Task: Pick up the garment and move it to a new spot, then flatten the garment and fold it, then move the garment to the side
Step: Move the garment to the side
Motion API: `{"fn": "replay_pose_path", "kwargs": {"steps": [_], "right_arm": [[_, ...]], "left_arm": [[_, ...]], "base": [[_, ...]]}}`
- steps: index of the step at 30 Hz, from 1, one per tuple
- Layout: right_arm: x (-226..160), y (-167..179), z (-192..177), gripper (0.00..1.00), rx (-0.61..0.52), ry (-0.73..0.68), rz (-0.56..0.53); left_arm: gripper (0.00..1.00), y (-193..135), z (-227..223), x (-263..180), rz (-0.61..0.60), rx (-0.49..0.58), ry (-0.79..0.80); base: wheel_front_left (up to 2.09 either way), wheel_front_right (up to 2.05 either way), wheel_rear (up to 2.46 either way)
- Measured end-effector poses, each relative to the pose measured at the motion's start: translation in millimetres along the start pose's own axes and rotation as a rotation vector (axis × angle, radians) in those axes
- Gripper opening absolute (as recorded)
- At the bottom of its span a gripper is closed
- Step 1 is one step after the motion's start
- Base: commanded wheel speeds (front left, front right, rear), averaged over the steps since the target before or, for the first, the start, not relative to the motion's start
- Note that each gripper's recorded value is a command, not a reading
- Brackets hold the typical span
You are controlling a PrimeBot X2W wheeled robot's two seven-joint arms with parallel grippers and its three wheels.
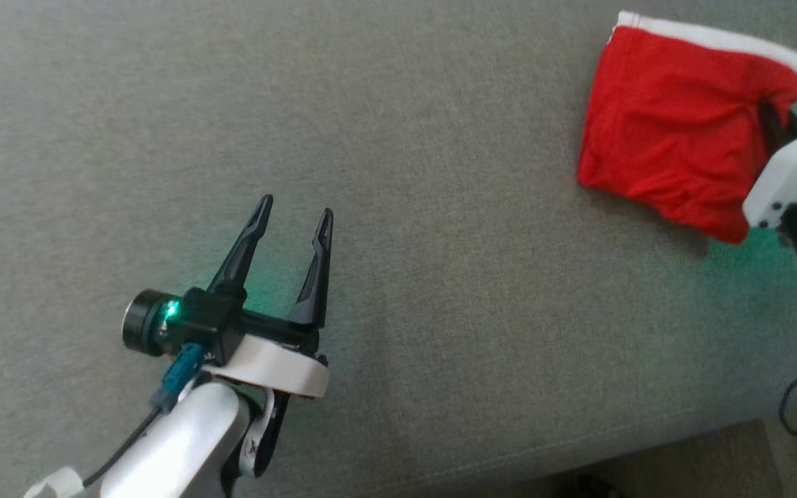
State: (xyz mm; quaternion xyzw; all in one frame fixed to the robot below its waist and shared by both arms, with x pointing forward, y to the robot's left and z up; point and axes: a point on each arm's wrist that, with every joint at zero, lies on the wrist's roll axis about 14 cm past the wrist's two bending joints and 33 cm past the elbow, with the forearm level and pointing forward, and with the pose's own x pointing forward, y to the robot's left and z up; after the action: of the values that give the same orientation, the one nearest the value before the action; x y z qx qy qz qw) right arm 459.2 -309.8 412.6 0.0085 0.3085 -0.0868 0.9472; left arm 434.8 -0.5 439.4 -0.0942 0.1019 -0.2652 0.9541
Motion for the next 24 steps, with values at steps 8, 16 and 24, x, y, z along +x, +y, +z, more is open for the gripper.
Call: {"fn": "replay_pose_path", "kwargs": {"steps": [8, 16, 24], "right_arm": [[29.4, -28.1, 32.9, 0.0, -0.118, -0.003, -0.079], [65.0, -44.7, 61.2, 0.0, -0.239, 0.012, -0.156], [82.4, -37.4, 59.7, 1.0, -0.299, 0.037, -0.17]], "left_arm": [[1.0, 21.4, -21.4, 0.7, 0.051, -0.016, 0.058], [1.0, 56.7, -29.9, -19.6, 0.172, -0.014, 0.08], [1.0, 69.9, -32.2, -28.7, 0.221, -0.01, 0.083]], "base": [[0.0, 0.0, 0.0], [0.0, 0.0, 0.0], [0.0, 0.0, 0.0]]}}
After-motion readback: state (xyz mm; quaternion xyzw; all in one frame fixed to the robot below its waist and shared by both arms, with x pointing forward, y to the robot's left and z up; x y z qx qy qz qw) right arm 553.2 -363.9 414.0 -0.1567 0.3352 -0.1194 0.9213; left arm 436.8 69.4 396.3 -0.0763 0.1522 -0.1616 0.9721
